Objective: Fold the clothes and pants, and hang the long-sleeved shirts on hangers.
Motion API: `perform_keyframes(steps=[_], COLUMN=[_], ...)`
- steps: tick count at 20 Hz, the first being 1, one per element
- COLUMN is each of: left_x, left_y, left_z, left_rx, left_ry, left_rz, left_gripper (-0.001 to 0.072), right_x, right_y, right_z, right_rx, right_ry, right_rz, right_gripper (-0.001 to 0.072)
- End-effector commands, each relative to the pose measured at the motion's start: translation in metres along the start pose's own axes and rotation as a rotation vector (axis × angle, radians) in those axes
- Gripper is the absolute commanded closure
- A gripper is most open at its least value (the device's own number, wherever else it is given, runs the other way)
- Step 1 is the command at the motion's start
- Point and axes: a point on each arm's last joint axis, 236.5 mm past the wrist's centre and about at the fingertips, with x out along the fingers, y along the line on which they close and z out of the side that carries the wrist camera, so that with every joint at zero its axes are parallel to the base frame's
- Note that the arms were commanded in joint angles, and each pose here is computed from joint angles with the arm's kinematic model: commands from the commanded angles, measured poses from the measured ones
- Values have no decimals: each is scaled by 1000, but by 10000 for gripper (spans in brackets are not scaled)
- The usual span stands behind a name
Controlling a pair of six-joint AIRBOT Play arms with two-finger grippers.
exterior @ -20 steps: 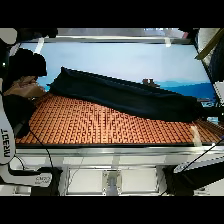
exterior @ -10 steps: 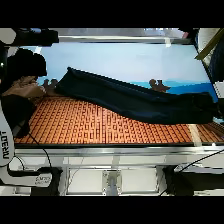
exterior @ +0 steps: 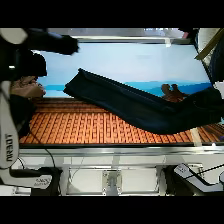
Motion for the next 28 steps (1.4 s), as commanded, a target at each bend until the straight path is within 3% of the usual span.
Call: perform_keyframes(steps=[1,3,7,11,14,16,20,24,28], left_x=[94,151,231,261,264,263,212,121,62], left_y=[-115,-168,-239,-287,-288,-245,-100,5,52], left_z=[-58,-111,-198,-260,-271,-242,-146,-74,-54], left_rx=[29,67,97,117,157,175,133,12,-34], left_ry=[175,279,371,431,446,416,339,230,195], left_rz=[-346,-438,-483,-520,-503,-405,-144,-17,53], left_gripper=[693,693,693,693,694,694,694,693,693], right_x=[29,44,63,80,98,113,156,224,307], right_y=[58,77,105,123,130,128,138,177,213], right_z=[5,10,3,-3,-6,-10,-14,-24,-73], right_rx=[-84,-108,-114,-100,-90,-77,-21,23,25], right_ry=[-3,-16,12,27,32,47,54,28,64], right_rz=[64,75,100,94,56,6,-33,11,45], right_gripper=[667,668,668,667,667,667,668,667,666])
